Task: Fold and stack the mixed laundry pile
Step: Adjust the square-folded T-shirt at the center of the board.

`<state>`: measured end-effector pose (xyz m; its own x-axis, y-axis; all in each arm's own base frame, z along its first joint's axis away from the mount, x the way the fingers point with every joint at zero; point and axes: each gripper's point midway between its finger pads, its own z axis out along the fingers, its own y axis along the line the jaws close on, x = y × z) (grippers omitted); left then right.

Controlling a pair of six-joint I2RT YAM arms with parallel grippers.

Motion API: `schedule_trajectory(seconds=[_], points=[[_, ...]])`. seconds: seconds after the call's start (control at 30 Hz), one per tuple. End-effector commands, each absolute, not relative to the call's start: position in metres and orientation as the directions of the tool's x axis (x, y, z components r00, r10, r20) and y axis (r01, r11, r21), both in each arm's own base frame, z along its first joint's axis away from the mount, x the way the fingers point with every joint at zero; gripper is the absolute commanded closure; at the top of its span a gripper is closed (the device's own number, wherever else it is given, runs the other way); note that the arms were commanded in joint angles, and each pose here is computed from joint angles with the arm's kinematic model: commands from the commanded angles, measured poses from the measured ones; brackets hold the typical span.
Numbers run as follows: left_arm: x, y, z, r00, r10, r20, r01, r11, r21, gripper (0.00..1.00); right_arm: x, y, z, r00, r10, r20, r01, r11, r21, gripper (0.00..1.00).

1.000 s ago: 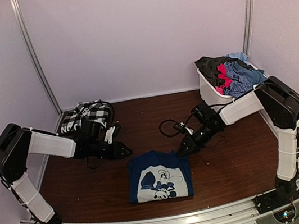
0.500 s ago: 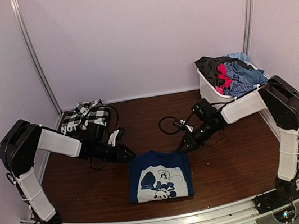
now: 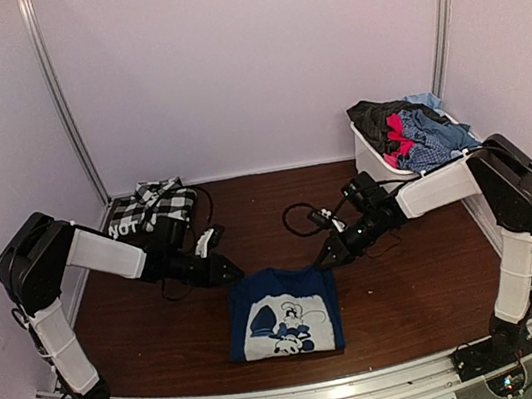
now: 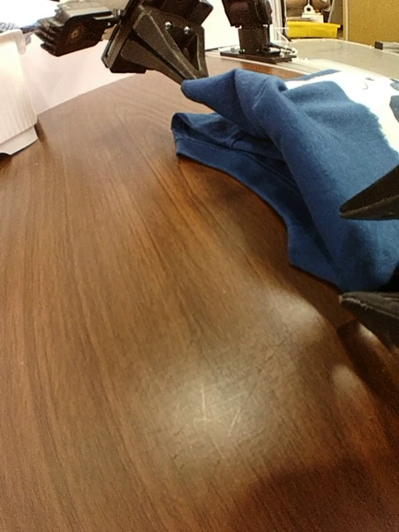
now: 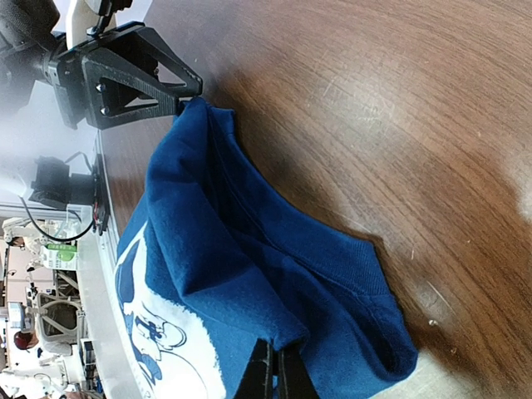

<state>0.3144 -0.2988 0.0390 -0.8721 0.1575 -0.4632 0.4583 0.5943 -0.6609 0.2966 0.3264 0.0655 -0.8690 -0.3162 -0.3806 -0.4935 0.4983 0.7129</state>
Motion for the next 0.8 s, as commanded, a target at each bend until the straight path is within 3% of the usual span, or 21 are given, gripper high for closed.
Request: schedule_trajectory(seconds=[0.0,0.23,0.37,0.63,0.77], points=[[0.326,-0.297,0.039,-0.863,0.146,-0.484,0.456,0.639,-0.62,0.68,0.296,0.324,0.071,-0.862,-0.311,-0.4,-0.507,0.512,0.693,1.0],[0.322,-0.302,0.034,-0.864,0.179,-0.47,0.467,0.632,-0.618,0.66,0.292,0.319,0.061,-0.867,-0.318,-0.383,-0.498,0.533,0.684,1.0],[0.318,-0.313,0.042,-0.856,0.192,-0.481,0.493,0.584,-0.645,0.71,0.294,0.319,0.062,-0.867,-0.313,-0.387,-0.498,0.537,0.681,1.0],[0.322,-0.311,0.061,-0.833,0.173,-0.526,0.514,0.596,-0.617,0.98,0.294,0.318,0.068,-0.864,-0.309,-0.398,-0.504,0.537,0.676,1.0],[0.323,-0.304,0.073,-0.818,0.166,-0.55,0.519,0.626,-0.583,1.0,0.292,0.316,0.075,-0.863,-0.303,-0.404,-0.505,0.539,0.674,1.0]])
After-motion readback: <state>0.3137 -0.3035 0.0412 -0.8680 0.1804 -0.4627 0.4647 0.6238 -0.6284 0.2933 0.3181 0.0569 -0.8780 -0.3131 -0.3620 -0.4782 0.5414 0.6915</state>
